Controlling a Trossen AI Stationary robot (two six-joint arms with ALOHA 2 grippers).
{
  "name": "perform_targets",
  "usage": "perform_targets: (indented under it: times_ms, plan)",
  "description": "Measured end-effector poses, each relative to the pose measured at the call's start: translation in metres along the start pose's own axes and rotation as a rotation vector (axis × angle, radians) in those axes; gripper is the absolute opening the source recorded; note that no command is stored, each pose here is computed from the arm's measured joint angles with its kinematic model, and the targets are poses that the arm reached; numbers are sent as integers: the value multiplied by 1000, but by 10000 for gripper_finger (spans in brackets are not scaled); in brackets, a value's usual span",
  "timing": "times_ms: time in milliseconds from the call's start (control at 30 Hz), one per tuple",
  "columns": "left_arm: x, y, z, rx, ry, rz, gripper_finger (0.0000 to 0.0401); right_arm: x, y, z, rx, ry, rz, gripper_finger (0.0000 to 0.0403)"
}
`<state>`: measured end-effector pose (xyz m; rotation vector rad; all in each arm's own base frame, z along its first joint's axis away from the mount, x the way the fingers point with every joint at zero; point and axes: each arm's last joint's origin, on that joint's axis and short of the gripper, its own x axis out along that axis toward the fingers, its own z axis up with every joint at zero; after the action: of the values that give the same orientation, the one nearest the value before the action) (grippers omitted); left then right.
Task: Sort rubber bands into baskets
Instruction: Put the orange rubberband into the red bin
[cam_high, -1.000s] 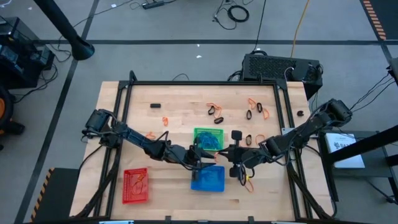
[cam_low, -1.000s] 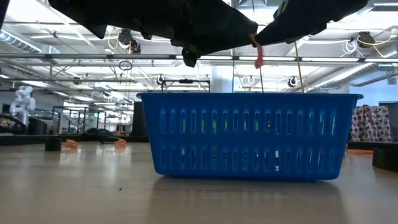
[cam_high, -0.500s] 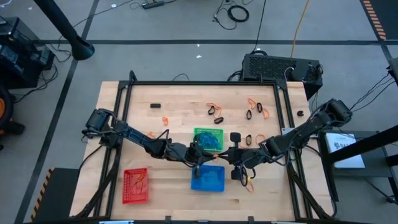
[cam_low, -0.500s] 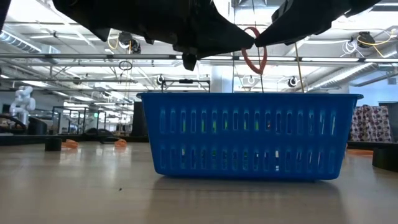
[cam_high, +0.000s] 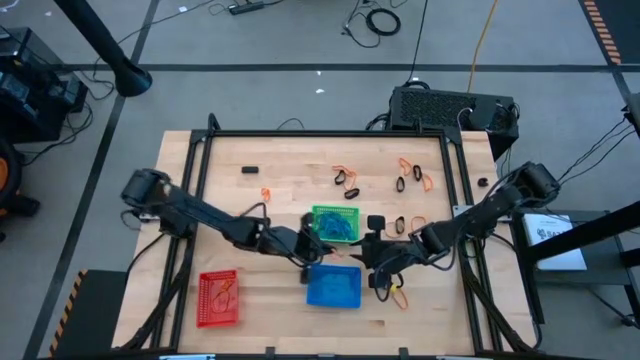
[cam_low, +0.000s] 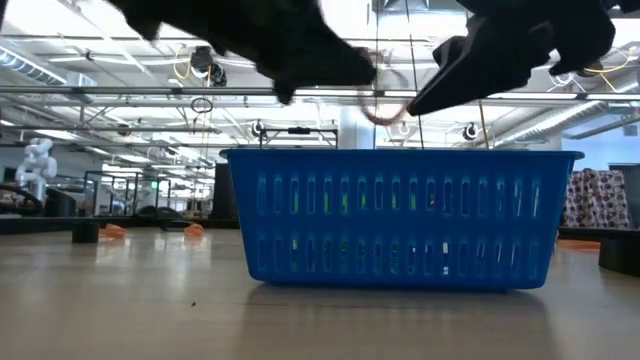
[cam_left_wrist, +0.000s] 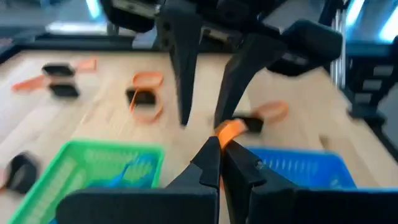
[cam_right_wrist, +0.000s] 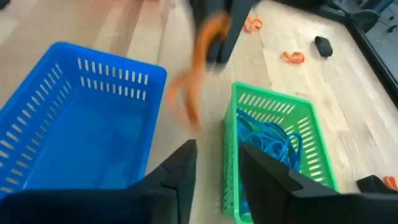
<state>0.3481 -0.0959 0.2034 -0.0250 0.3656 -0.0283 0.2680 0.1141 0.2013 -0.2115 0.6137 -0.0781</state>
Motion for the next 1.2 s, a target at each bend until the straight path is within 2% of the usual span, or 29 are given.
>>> perform_targets:
  times_ms: [133,233,333,433,533,667,800,967,1200]
  plan:
    - [-39,3,16,-26,245,-9,5,3,2,-2,-4,12,4,136]
    - [-74,6,28,-200,488,-80,5,4,2,-3,-5,14,4,143]
    - [-107,2,25,-406,731,-104,5,3,2,-2,-5,13,4,146]
    - [-135,-12,15,-449,913,-65,5,3,2,-2,-5,13,4,146]
    - [-151,-27,5,-467,1048,-18,5,3,2,-3,-6,15,3,146]
    - [-162,-48,-7,-527,1139,-23,4,3,2,-3,-6,16,3,146]
    - [-167,-56,-17,-586,1180,39,5,3,2,-3,-7,18,3,146]
    - [-171,-62,-30,-596,1220,90,17,3,2,-3,-8,19,3,146]
    - [-173,-67,-33,-579,1239,79,25,3,2,-4,-40,32,2,146]
